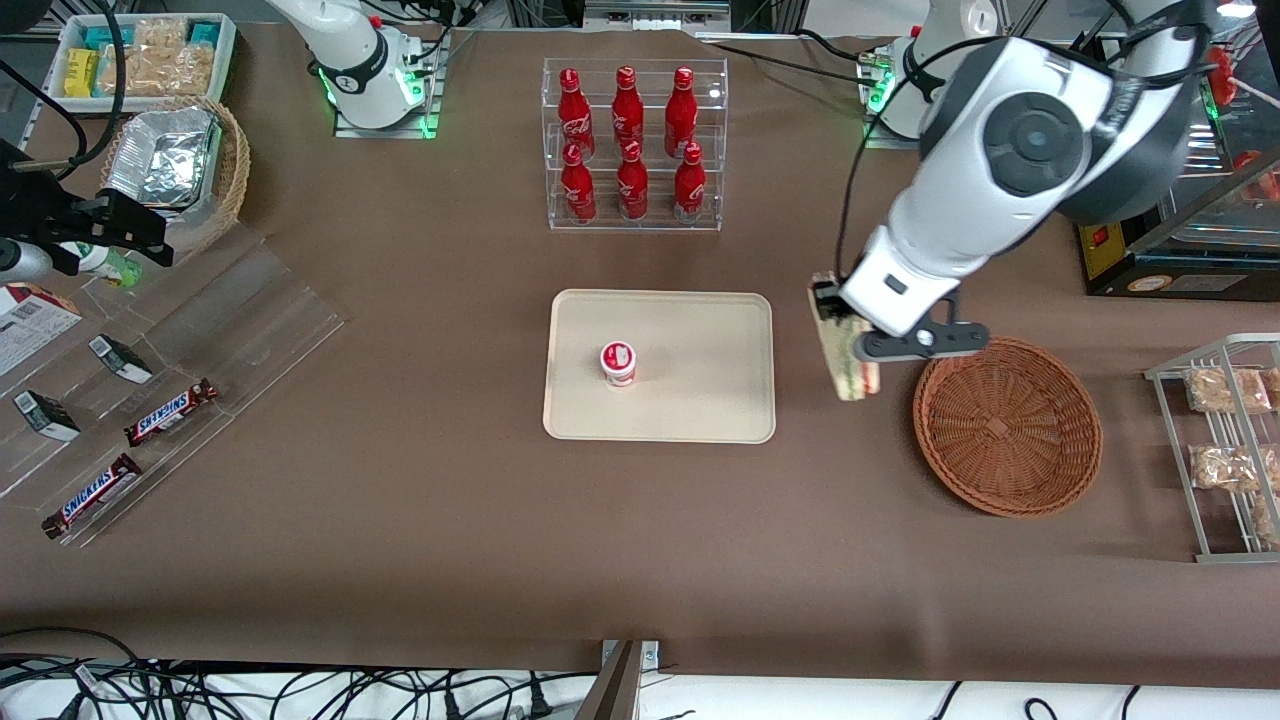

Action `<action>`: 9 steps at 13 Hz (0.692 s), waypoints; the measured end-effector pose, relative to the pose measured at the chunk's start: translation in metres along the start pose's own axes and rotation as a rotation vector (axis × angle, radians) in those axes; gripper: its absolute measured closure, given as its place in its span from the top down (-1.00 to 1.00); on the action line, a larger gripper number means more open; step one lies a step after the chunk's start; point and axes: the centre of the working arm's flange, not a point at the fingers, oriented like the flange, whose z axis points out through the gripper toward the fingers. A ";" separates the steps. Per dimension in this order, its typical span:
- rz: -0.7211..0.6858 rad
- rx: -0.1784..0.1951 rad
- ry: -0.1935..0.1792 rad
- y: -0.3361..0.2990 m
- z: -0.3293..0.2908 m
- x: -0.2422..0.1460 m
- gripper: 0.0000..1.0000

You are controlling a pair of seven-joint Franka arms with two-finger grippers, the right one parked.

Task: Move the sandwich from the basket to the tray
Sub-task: 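Lift the sandwich and carry it toward the white tray, then lower the sandwich onto the tray beside the yogurt bottle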

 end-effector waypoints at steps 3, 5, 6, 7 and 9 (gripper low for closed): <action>0.049 -0.015 -0.021 0.021 0.023 -0.007 -0.62; 0.080 -0.041 -0.004 0.037 0.052 -0.011 -0.62; 0.093 -0.054 0.007 0.045 0.070 -0.016 -0.62; 0.103 -0.064 0.016 0.051 0.087 -0.020 -0.62; 0.128 -0.061 0.022 0.059 0.119 -0.028 -0.62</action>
